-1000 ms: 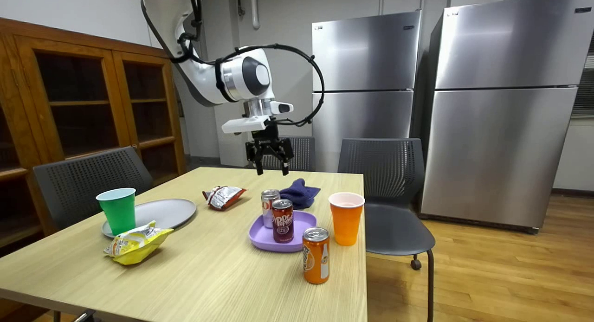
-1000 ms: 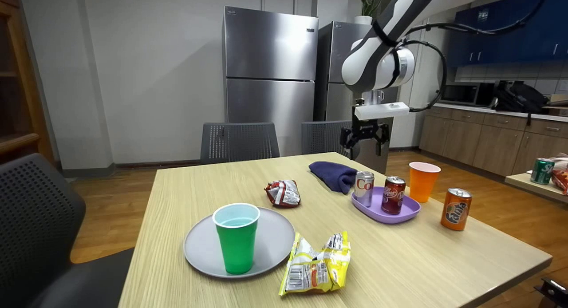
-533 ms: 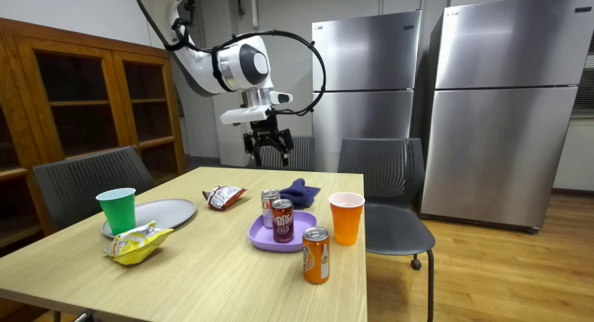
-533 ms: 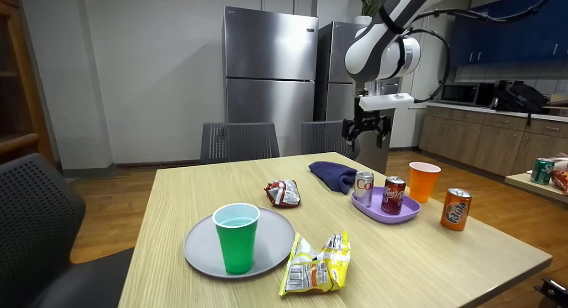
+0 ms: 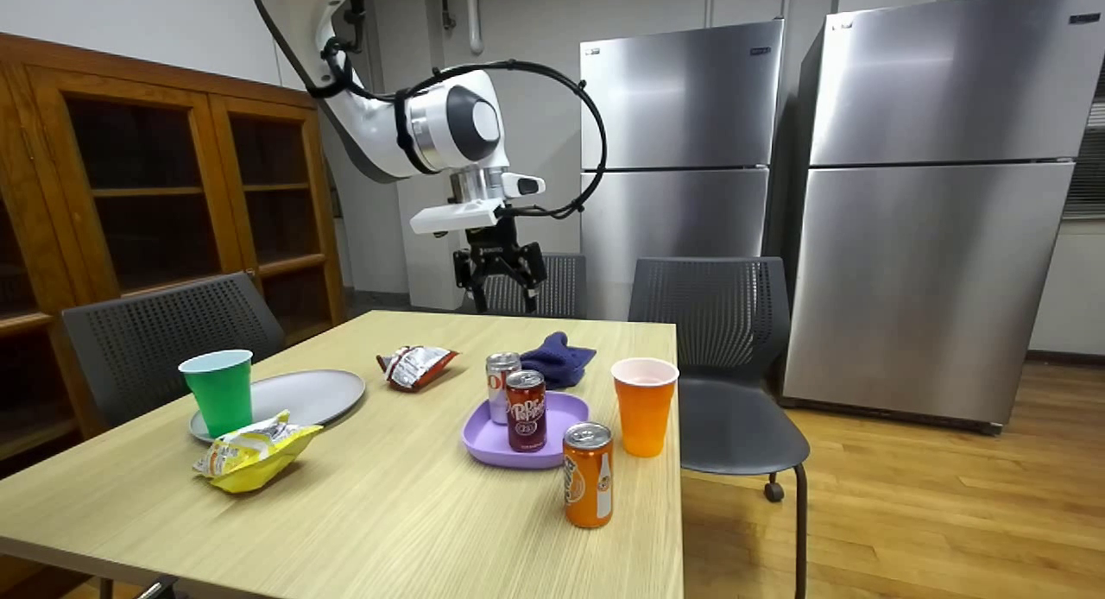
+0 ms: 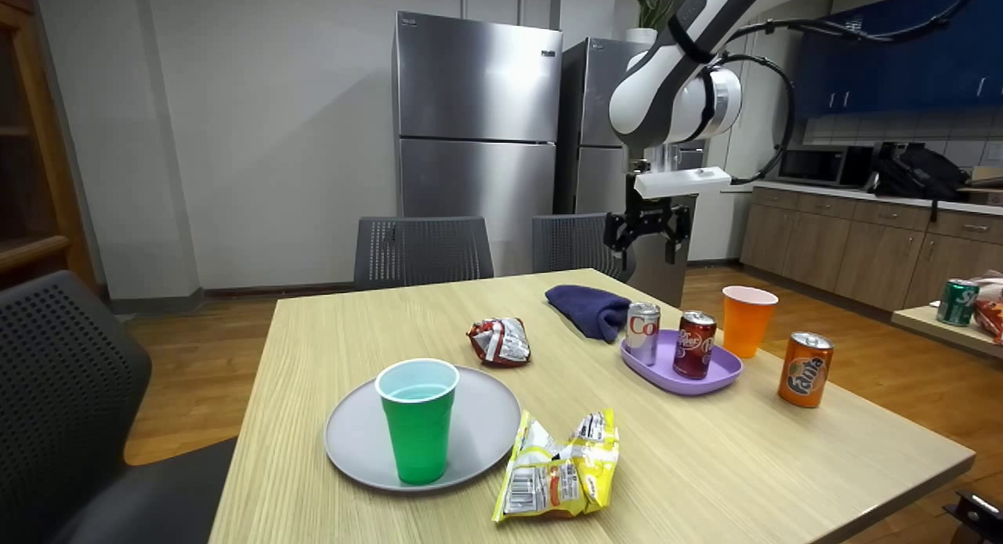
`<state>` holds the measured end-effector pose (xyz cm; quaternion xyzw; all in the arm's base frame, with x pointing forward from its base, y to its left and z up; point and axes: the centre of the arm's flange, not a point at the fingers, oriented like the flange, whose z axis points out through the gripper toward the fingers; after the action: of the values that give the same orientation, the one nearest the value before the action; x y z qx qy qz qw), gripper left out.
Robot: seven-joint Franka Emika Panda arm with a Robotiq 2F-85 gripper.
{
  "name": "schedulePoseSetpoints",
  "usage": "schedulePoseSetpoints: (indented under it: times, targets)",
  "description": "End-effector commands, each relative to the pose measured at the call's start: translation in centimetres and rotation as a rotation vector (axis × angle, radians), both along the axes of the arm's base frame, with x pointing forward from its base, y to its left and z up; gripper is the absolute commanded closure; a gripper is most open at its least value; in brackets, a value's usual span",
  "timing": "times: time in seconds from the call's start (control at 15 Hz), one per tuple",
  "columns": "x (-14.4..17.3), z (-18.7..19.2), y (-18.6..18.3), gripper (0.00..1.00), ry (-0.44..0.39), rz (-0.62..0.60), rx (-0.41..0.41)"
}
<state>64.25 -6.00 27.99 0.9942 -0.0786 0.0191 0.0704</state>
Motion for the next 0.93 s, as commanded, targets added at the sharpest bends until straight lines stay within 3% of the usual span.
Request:
schedulePoseSetpoints:
  times: [0.0, 0.4, 0.87]
  targets:
    - [-0.3, 0.3, -0.3, 0.0, -0.007, 0.006, 0.006]
    - [-2.1, 1.9, -3.3, 0.0, -0.078, -0.019, -0.003]
    - [-2.9, 1.8, -11.2, 0.0, -0.154, -0.125, -0.002]
